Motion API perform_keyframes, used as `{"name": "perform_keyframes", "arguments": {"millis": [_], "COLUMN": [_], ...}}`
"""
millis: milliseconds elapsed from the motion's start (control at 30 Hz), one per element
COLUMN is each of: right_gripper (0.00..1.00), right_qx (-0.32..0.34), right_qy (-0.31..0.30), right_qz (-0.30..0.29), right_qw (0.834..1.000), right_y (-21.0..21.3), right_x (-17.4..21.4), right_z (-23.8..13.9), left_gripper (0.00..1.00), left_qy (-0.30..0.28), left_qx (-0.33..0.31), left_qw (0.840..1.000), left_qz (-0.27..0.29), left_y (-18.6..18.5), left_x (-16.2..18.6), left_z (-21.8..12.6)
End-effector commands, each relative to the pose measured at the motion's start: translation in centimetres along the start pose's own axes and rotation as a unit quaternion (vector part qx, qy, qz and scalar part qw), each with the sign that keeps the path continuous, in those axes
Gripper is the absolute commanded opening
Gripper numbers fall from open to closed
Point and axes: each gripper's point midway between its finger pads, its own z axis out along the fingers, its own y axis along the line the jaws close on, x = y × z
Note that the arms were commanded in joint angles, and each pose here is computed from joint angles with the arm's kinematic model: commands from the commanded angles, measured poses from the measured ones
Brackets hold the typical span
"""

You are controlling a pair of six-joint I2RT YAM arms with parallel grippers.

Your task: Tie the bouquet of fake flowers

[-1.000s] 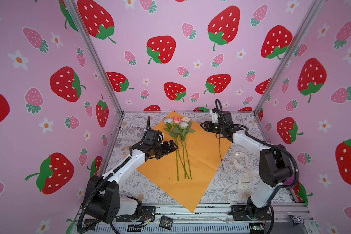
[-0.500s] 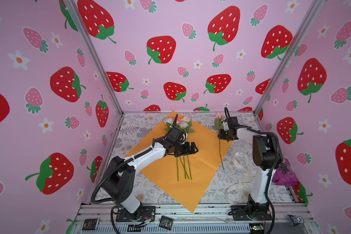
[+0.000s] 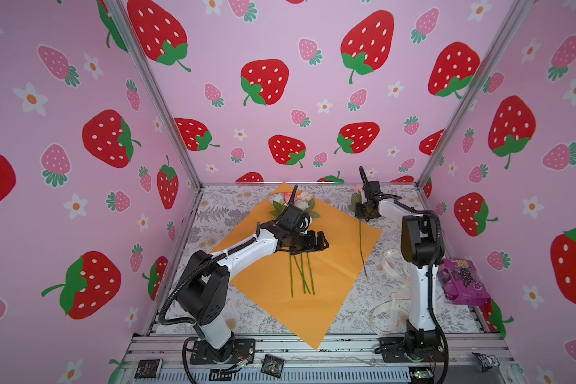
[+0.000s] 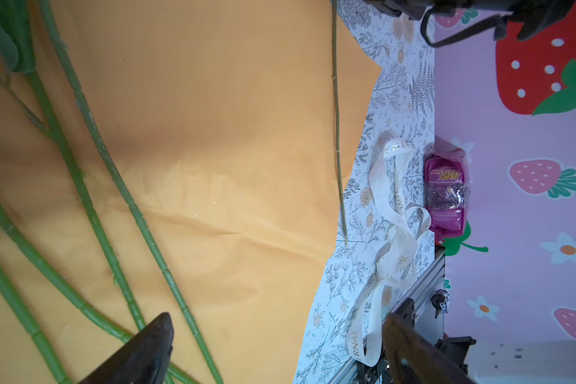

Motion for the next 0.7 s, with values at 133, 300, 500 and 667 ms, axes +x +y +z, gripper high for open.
{"name": "perform_keyframes", "arguments": {"millis": [133, 300, 500, 667], "right_gripper": [0.06, 0.0, 0.0, 0.0], "right_qx": [0.06, 0.017, -0.177, -0.318], "right_qy": [0.045, -0.036, -0.101, -0.114], "right_qz": [-0.048, -0.037, 0.0, 0.056], "right_qw": [0.996, 0.998, 0.979, 0.94], "right_y": [-0.9, 1.0, 10.5, 19.9], "right_x": [1.0, -5.0, -4.7, -2.1], "right_z": [-0.1, -7.3, -14.4, -17.1], "left_gripper": [0.99, 0.99, 0.99, 0.99], "left_qy": [-0.021, -0.055, -0.142, -0.187], "left_qx": [-0.009, -0.026, -0.095, -0.108], "left_qw": [1.0, 0.998, 0.983, 0.965], "left_qz": [0.002, -0.01, -0.07, -0.152], "left_y": [0.8, 2.8, 8.3, 13.0], "left_x": [-0.9, -1.3, -1.8, -0.8], "left_z": [-2.1, -4.8, -10.2, -14.2]}}
